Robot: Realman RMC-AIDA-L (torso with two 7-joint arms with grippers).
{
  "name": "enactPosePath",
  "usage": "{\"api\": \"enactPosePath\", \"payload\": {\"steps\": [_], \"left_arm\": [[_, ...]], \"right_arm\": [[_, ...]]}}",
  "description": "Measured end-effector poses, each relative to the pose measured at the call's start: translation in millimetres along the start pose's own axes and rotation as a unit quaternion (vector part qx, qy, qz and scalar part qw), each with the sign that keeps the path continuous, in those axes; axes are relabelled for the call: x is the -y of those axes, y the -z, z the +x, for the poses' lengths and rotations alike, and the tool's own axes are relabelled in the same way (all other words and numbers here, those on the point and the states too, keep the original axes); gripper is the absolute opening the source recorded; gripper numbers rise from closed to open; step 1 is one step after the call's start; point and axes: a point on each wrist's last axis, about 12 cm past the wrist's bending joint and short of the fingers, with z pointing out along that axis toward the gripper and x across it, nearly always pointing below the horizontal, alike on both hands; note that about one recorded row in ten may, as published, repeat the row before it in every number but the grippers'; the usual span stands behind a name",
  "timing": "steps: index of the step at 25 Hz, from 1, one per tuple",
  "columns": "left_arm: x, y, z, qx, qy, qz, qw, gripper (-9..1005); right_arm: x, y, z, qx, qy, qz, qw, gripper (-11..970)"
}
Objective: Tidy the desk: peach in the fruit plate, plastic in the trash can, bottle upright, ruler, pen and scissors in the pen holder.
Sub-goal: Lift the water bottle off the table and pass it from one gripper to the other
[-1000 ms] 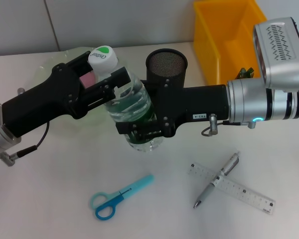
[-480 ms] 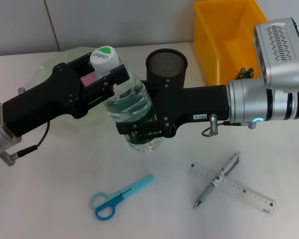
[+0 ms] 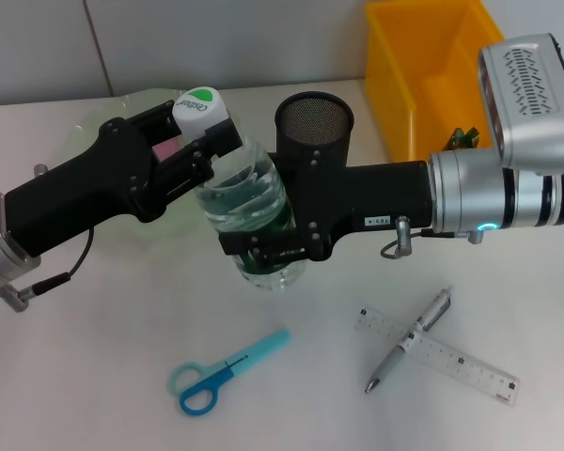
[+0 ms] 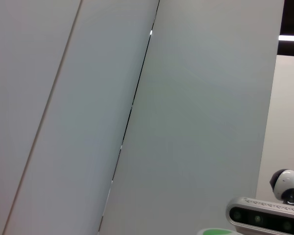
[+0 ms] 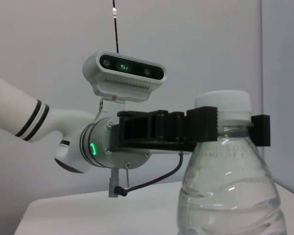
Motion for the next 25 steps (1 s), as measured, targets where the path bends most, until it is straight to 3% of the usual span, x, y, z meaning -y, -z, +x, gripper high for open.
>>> {"api": "enactPosePath", "payload": {"steps": [11, 25], "left_arm": [[-0.7, -0.2, -0.2, -0.003, 0.0, 0.0, 1.0, 433], [-1.3, -1.2, -2.5, 0.0, -0.004, 0.002, 1.0, 433]], "right_arm": [[-1.4, -7.1, -2.9, -0.015, -0.005, -0.019, 1.0, 769], [2.7, -8.0, -3.9, -0.019, -0.003, -0.004, 1.0, 769]]}}
